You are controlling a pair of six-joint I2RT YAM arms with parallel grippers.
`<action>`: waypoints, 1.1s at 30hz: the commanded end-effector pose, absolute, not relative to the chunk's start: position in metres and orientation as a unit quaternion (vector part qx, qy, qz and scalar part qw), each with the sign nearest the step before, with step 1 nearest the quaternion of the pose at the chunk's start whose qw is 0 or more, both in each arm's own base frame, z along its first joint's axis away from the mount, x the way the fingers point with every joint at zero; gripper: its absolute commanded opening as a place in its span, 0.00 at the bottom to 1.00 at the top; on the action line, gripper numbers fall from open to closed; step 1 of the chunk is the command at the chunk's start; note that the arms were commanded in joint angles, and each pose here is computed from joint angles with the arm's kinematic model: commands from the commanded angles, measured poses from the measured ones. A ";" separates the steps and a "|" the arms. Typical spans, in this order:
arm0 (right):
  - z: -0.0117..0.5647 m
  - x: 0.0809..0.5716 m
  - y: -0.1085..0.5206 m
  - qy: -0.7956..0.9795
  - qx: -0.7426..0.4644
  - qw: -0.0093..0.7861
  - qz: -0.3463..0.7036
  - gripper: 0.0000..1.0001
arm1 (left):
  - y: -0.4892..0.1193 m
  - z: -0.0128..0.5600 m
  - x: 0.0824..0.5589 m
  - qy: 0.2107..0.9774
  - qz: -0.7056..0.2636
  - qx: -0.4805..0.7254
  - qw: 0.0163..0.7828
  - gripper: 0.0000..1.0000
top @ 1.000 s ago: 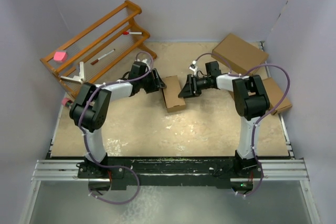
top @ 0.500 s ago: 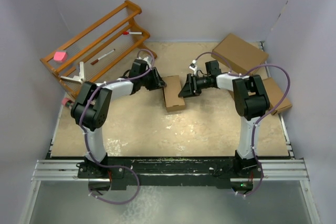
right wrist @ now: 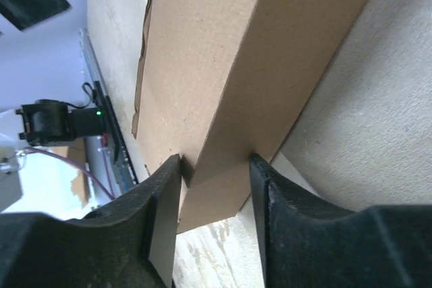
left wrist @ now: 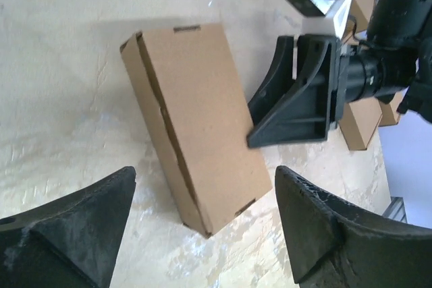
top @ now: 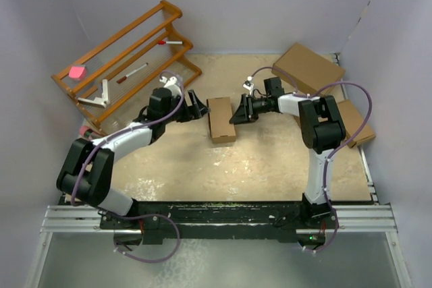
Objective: Fold the paper box
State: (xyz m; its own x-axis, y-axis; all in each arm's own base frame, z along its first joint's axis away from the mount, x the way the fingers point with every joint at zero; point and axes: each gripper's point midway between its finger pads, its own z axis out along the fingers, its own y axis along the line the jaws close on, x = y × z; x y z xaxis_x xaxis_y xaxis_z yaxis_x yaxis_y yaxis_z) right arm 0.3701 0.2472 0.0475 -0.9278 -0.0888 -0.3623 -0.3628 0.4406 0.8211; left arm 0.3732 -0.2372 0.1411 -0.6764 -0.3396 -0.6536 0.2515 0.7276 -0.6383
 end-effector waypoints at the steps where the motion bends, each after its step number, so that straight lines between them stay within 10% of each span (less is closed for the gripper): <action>1: 0.047 0.377 0.243 0.833 -0.123 0.135 0.522 0.40 | -0.234 0.136 0.361 0.819 -0.397 -0.049 0.412 0.87; 26: 0.021 0.369 0.218 0.835 -0.080 0.101 0.535 0.22 | -0.313 0.096 0.370 0.803 -0.491 -0.088 0.327 0.86; 33: 0.031 0.370 0.219 0.829 -0.095 0.109 0.541 0.26 | -0.317 0.093 0.378 0.824 -0.450 -0.071 0.338 0.56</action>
State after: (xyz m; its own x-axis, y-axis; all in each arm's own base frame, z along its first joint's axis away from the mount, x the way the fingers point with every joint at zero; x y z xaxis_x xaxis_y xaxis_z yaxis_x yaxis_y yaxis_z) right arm 0.3716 0.2228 0.0478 -0.9592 -0.0279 -0.2814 -0.2738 0.3403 0.8996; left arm 0.3649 -0.3107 0.0757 -0.7950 -0.4353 -0.4224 0.1313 0.5563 -0.8205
